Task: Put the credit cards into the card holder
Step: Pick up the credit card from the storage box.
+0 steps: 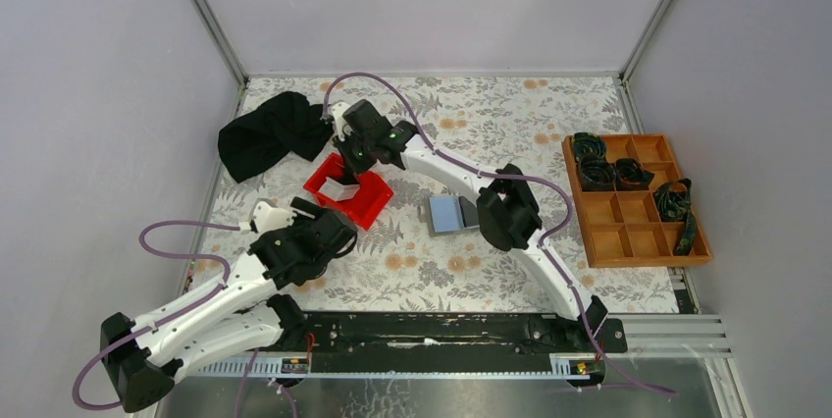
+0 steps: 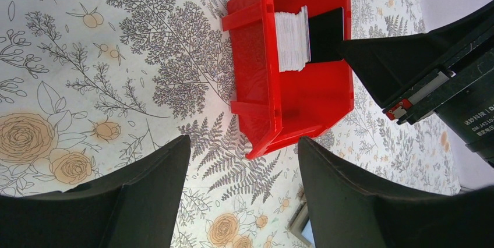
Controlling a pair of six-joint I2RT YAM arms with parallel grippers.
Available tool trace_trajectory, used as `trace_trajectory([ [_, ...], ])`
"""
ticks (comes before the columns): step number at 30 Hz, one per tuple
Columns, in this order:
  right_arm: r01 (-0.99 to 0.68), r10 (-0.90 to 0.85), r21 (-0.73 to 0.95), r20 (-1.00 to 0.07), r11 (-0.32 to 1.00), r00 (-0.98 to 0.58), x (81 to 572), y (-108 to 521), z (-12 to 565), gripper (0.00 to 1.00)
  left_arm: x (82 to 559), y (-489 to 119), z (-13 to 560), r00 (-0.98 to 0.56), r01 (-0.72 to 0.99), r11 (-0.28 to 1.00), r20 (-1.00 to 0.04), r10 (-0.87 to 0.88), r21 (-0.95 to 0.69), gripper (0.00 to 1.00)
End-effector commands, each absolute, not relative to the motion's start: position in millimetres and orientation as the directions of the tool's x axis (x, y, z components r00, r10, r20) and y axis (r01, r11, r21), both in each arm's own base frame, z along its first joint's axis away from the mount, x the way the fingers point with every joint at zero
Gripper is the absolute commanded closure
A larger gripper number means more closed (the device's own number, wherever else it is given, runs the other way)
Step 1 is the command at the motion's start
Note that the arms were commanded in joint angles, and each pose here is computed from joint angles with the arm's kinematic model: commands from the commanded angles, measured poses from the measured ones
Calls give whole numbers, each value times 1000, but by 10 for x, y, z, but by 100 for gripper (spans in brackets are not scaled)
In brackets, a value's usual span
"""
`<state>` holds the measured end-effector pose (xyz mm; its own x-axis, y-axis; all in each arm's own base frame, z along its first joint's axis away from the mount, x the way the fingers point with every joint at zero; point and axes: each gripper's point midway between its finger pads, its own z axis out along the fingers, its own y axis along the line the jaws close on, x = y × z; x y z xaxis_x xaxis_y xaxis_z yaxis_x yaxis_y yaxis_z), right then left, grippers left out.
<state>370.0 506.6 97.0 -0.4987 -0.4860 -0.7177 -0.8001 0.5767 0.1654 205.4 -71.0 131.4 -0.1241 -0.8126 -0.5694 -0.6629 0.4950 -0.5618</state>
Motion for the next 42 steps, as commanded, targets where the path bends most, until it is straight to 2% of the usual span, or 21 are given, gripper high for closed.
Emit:
trace_trajectory([
  [1, -798, -512, 139, -700, 587, -498, 3668, 5032, 817, 89, 2066, -635, 1307, -102, -656, 509, -603, -791, -557, 25],
  [12, -786, -525, 118, -684, 606, -507, 3684, 4982, 664, 89, 2062, -632, 1266, -101, -660, 507, -603, -791, -554, 25],
  [22, -716, -548, -46, -678, 697, -490, 3896, 4741, 587, 90, 2046, -629, 1219, -103, -668, 501, -599, -794, -550, 25],
  [28, -703, -554, -68, -671, 708, -493, 3927, 4699, 539, 89, 2051, -630, 1212, -102, -669, 501, -600, -793, -549, 25],
  [34, -681, -539, -97, -695, 725, -475, 3998, 4673, 679, 100, 2045, -618, 1198, -100, -670, 501, -602, -792, -548, 25],
  [42, -654, -507, -129, -747, 745, -430, 4082, 4624, 1070, 100, 2085, -637, 1230, -95, -667, 507, -612, -785, -547, 25],
])
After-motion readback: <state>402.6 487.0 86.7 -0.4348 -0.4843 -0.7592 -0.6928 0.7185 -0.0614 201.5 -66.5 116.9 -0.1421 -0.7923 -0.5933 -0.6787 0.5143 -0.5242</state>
